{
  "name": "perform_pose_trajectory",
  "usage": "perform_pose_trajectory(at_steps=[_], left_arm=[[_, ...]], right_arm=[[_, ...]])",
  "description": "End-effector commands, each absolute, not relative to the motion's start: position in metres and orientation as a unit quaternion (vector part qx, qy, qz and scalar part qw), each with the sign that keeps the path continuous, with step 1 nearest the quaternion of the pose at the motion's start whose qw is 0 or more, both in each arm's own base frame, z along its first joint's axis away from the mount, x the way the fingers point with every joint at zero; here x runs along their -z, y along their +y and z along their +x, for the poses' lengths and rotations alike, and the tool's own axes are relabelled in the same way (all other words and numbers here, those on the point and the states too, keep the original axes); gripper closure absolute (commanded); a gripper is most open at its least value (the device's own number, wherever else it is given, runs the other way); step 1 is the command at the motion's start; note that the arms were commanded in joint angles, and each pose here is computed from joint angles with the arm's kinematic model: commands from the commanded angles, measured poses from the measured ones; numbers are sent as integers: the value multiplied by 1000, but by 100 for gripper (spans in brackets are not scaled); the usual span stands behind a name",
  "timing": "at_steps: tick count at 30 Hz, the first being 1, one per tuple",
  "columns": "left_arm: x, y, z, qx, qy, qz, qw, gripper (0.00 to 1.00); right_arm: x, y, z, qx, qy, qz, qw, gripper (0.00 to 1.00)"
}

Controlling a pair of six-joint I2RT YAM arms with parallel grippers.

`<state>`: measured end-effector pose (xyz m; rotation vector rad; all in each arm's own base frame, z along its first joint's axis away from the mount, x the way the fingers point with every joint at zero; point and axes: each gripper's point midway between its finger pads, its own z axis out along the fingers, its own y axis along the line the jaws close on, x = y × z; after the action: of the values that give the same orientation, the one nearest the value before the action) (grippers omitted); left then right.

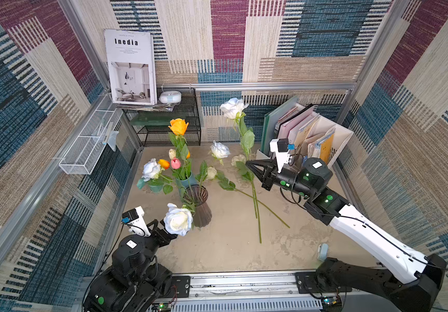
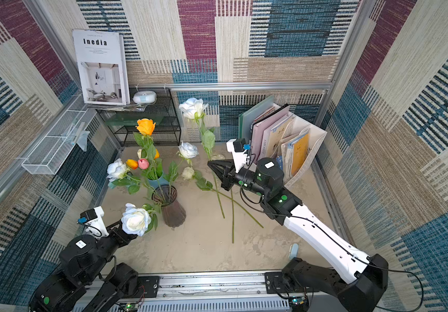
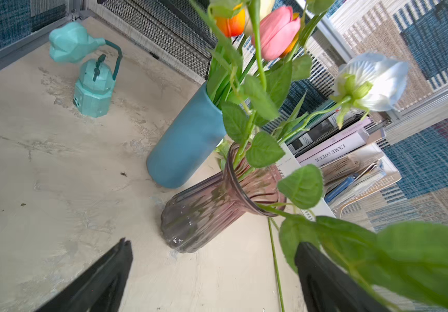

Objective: Arrange the flowers in different vases according to their variety
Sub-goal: Pick up the flower at the center of the board, then insert the flower into the vase.

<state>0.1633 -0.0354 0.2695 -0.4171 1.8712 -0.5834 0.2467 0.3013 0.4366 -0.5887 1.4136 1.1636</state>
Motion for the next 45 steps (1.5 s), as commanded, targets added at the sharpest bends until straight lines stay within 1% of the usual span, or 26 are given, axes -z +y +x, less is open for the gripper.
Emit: perform_pose_trajectory(at_steps=[1,4,8,13,17,22,28,32,34,36,38,41,45], left_arm=[[-290,-26,161,220,781,-165,561,1],[-311,-14,152,206,769,-168,582,1],[-334,0,140,196,753,-172,604,1],[-347,10,132,175,752,-168,613,1],[-348,7,133,177,754,-162,612,1],[-348,2,138,176,758,-154,609,1],[-353,-1,140,181,756,-146,612,1],[-377,-9,142,192,747,-123,624,1],[-396,-16,145,197,746,-103,628,1],[-416,-26,150,203,747,-79,628,1],[-431,-38,156,211,751,-56,623,1],[-449,-60,166,235,756,-23,610,1],[-463,-90,181,274,766,13,581,1]], right_arm=[[-498,300,224,-551,503,-235,623,100],[-521,306,216,-560,455,-228,653,100],[-537,325,215,-561,419,-230,676,100],[-535,360,229,-541,401,-242,699,100],[-527,389,239,-538,393,-257,700,100],[-502,426,249,-540,399,-276,687,100],[-451,457,249,-560,426,-287,650,100],[-412,470,239,-570,450,-291,623,100],[-400,472,237,-571,461,-291,614,83],[-395,468,234,-571,470,-288,608,74],[-393,461,234,-566,481,-283,607,58],[-394,450,230,-552,495,-285,608,47],[-395,420,228,-521,529,-268,614,46]])
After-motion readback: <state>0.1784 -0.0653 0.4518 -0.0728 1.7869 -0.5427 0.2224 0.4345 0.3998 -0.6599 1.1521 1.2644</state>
